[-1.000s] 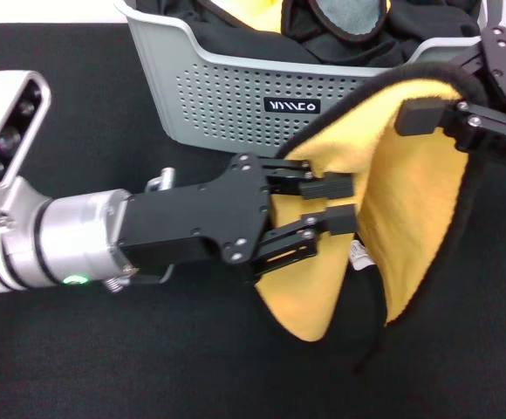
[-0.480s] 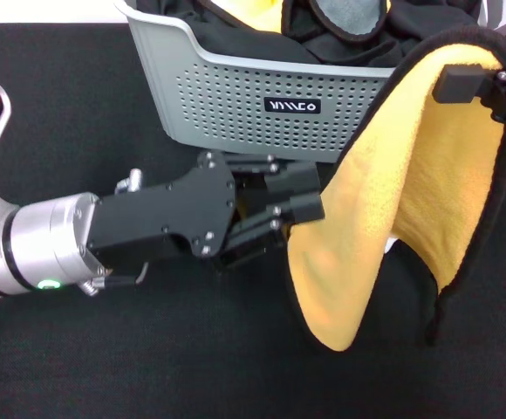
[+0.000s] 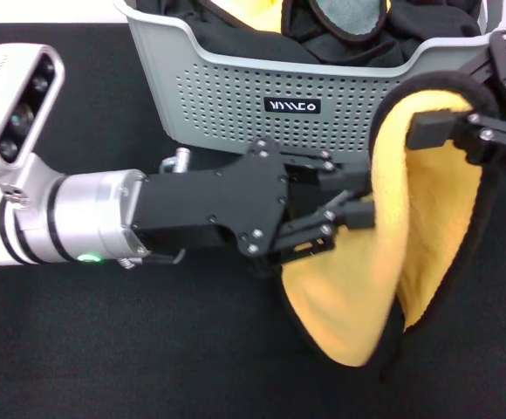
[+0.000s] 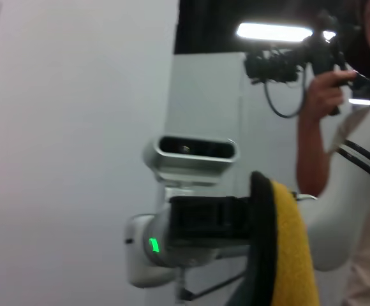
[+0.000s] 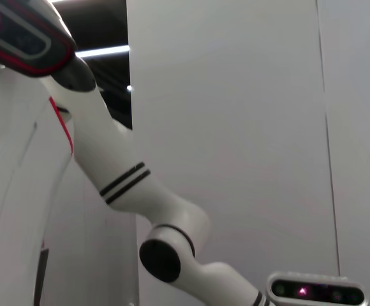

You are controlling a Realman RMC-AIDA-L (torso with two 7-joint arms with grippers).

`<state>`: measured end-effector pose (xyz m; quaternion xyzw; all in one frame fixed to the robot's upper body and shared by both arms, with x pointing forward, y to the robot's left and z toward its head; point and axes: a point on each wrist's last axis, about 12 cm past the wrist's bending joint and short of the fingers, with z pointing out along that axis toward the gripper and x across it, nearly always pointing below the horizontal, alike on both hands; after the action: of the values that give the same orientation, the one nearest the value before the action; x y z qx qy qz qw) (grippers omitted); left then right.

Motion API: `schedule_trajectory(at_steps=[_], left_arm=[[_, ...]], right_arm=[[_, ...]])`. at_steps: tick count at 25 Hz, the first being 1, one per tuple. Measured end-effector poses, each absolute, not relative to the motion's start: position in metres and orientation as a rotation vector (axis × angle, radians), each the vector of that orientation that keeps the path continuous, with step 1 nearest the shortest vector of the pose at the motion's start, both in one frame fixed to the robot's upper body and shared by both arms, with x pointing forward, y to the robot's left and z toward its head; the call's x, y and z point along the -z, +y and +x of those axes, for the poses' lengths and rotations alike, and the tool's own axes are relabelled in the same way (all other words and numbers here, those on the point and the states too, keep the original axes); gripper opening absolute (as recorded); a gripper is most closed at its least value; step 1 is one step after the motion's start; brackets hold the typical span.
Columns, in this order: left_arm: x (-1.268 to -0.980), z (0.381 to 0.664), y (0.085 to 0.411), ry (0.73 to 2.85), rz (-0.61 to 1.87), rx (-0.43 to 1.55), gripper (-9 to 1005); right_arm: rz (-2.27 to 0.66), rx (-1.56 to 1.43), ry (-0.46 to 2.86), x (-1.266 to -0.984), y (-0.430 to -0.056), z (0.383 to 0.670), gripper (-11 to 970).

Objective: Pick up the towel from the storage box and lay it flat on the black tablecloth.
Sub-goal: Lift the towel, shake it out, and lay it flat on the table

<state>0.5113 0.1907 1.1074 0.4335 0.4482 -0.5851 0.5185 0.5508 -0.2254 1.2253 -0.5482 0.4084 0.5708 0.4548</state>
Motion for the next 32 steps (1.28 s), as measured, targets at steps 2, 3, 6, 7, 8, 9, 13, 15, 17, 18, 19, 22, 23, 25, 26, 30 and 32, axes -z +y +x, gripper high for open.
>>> schedule_trajectory(at_steps=[2,3,6,7,8,9,13,15,17,18,19,22,23,25,26,30,32], left_arm=[[-1.108,0.511,0.187,1.068,1.069,1.421,290],[-1.109,0.511,0.186,1.064,1.077,1.429,290],[-1.11,0.507,0.184,1.039,1.12,1.464,290],[-1.11,0.506,0.184,1.034,1.125,1.468,290],[-1.11,0.505,0.184,1.031,1.129,1.473,290],[-1.11,0.504,0.183,1.029,1.13,1.475,290],[-1.108,0.502,0.181,1.032,1.131,1.485,290],[-1.107,0.501,0.179,1.037,1.123,1.488,290],[-1.105,0.501,0.175,1.046,1.11,1.48,290],[-1.103,0.501,0.173,1.053,1.101,1.47,290],[-1.102,0.502,0.171,1.06,1.095,1.46,290],[-1.1,0.504,0.168,1.08,1.072,1.432,289],[-1.099,0.504,0.171,1.084,1.051,1.416,289],[-1.097,0.504,0.179,1.091,1.001,1.379,289],[-1.097,0.504,0.188,1.093,0.963,1.351,289],[-1.097,0.499,0.216,1.096,0.892,1.305,289],[-1.096,0.496,0.225,1.101,0.873,1.294,289]], right_arm=[[-1.357,-1.403,1.018,-1.225,-0.223,0.553,34],[-1.358,-1.403,1.021,-1.224,-0.223,0.554,34],[-1.345,-1.395,1.032,-1.224,-0.222,0.557,35],[-1.335,-1.389,1.037,-1.224,-0.222,0.558,36],[-1.323,-1.381,1.043,-1.224,-0.223,0.56,36],[-1.306,-1.373,1.05,-1.224,-0.225,0.561,36],[-1.241,-1.349,1.064,-1.223,-0.231,0.566,37],[-1.226,-1.348,1.056,-1.222,-0.23,0.566,38],[-1.219,-1.352,1.047,-1.222,-0.228,0.566,39],[-1.221,-1.355,1.041,-1.222,-0.227,0.565,39],[-1.229,-1.36,1.034,-1.223,-0.226,0.565,39],[-1.241,-1.36,1.034,-1.223,-0.224,0.565,40],[-1.242,-1.36,1.034,-1.223,-0.224,0.565,40],[-1.238,-1.36,1.038,-1.222,-0.227,0.564,41],[-1.236,-1.36,1.04,-1.222,-0.228,0.563,41],[-1.23,-1.358,1.045,-1.219,-0.238,0.558,42],[-1.23,-1.36,1.039,-1.22,-0.24,0.558,43]])
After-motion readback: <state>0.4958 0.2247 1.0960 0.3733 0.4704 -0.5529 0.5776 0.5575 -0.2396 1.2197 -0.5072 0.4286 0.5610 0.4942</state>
